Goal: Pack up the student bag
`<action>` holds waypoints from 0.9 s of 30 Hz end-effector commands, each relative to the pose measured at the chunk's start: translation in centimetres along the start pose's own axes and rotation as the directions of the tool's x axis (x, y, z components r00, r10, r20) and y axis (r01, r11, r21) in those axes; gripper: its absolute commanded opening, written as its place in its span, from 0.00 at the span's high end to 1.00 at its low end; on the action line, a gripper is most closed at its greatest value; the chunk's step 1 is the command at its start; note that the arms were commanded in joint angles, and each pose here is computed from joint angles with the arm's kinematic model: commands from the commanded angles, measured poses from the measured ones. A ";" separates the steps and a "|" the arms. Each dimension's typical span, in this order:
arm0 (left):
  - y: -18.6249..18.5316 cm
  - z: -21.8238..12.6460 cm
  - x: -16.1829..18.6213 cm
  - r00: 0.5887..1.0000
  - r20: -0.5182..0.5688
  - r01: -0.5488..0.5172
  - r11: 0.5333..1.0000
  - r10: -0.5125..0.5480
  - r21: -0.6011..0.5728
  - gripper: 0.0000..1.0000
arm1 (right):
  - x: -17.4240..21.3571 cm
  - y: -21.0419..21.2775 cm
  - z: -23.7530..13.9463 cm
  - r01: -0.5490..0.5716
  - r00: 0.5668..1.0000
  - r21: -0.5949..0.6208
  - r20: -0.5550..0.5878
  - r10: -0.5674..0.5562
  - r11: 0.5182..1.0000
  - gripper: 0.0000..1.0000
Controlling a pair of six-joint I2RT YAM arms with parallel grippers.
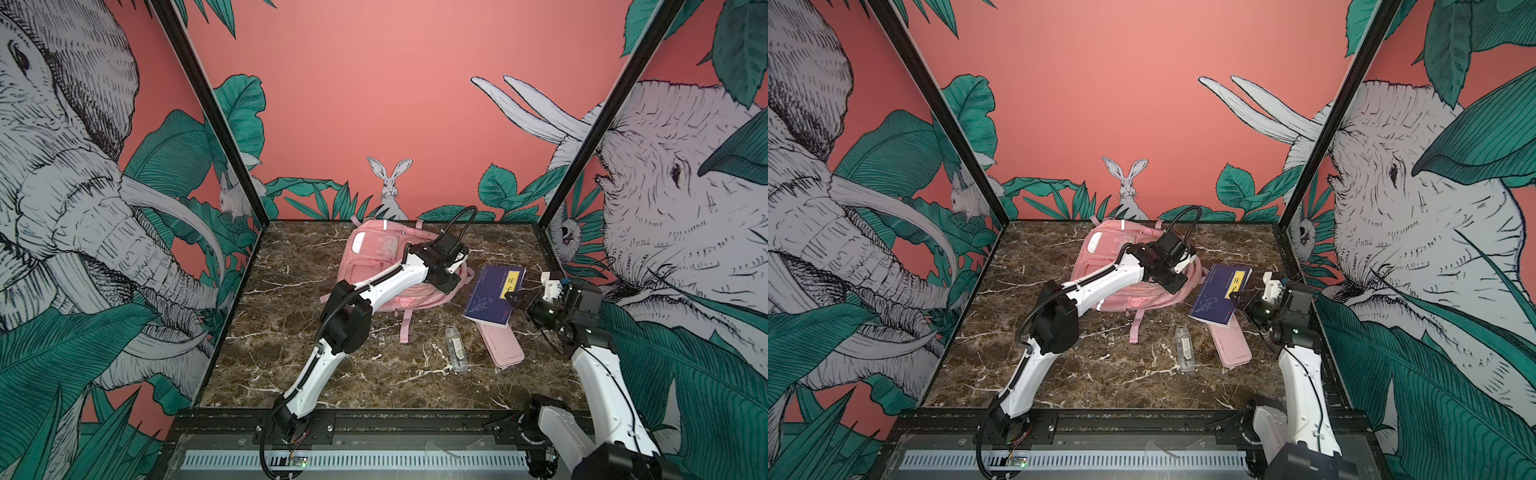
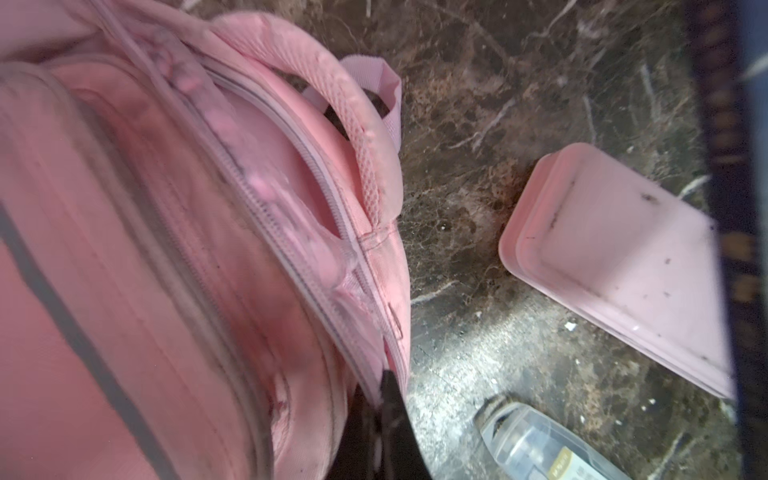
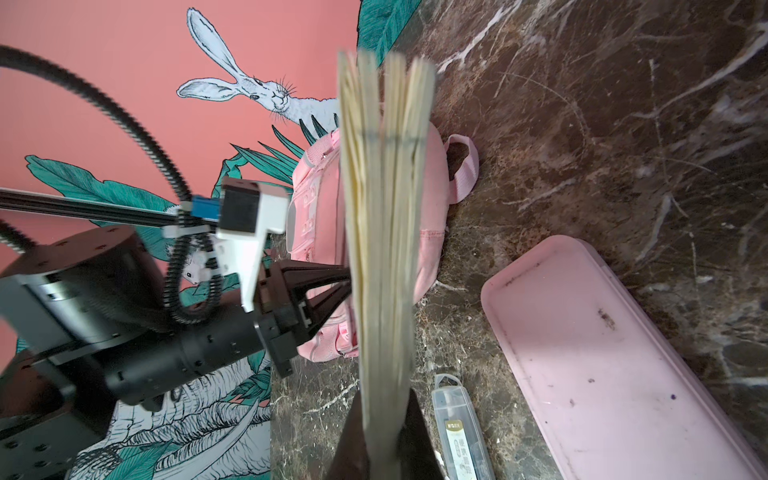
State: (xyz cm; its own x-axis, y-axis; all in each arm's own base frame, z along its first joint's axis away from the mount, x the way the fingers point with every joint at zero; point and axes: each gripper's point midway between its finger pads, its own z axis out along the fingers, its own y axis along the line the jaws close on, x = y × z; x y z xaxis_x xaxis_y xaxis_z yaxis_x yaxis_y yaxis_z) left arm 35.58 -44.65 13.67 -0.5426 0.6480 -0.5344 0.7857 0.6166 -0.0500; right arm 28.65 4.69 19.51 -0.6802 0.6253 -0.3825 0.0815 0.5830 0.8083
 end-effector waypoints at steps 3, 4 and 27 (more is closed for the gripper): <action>0.7 -9.6 -3.1 0.987 0.161 -0.019 0.999 0.024 -0.035 1.00 | -0.8 1.7 0.8 0.037 0.999 -0.078 0.018 -0.036 0.996 1.00; 0.9 -10.5 -3.1 0.984 0.176 -0.012 0.999 0.019 -0.039 1.00 | -0.8 1.9 1.1 0.038 0.999 -0.087 0.013 -0.037 0.995 1.00; 3.4 -19.7 -2.4 0.916 0.365 0.149 0.986 -0.166 0.075 1.00 | 0.0 6.5 10.1 0.015 0.998 -0.202 -0.062 -0.028 0.979 1.00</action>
State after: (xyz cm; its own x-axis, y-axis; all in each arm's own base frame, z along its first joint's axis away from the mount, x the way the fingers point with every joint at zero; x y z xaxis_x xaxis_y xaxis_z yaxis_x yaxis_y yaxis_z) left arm 34.44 -35.61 25.40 -0.5896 0.4289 -0.6844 0.6971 0.6982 -0.1630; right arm 34.48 13.17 16.50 -0.7778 0.5593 -0.2868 0.0386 0.4979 0.8664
